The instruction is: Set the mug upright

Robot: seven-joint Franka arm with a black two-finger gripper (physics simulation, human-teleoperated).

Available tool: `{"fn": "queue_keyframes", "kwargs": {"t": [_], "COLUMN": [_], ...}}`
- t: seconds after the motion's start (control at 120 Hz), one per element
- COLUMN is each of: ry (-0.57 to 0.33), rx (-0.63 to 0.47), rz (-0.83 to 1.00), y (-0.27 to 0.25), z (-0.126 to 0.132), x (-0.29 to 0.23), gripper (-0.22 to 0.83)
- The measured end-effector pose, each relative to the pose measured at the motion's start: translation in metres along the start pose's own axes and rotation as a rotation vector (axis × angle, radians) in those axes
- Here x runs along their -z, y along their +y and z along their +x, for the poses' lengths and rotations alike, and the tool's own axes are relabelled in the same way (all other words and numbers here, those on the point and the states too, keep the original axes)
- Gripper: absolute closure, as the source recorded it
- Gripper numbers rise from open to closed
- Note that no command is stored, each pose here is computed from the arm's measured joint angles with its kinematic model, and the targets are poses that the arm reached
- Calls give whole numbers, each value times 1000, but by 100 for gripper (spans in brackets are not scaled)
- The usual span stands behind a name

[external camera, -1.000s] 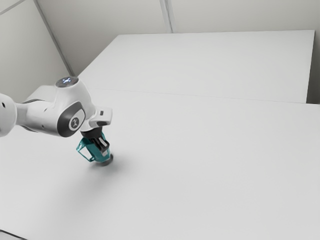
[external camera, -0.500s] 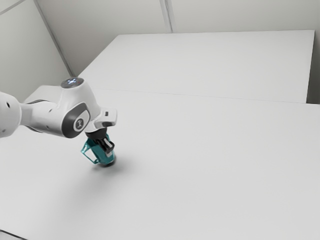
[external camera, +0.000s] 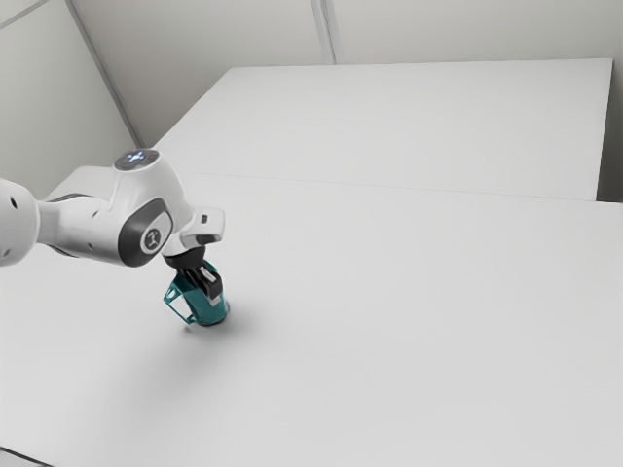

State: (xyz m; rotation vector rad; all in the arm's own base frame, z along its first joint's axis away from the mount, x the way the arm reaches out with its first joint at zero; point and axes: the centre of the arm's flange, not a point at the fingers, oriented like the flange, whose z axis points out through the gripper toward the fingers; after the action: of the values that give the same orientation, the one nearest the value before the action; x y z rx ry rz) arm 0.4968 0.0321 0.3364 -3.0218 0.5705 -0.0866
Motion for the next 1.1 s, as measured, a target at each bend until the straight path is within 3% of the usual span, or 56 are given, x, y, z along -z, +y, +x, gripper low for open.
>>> {"fn": "queue_keyframes", "kwargs": {"t": [0.308, 0.633, 0.917, 1.1], "ry": [11, 31, 73, 132], "rx": [-8, -17, -17, -8], "rz": [2, 1, 5, 27], "y": [1, 6, 4, -10], "z": [4, 10, 18, 38], "x": [6, 17, 47, 102], "gripper": [34, 28, 25, 24]}}
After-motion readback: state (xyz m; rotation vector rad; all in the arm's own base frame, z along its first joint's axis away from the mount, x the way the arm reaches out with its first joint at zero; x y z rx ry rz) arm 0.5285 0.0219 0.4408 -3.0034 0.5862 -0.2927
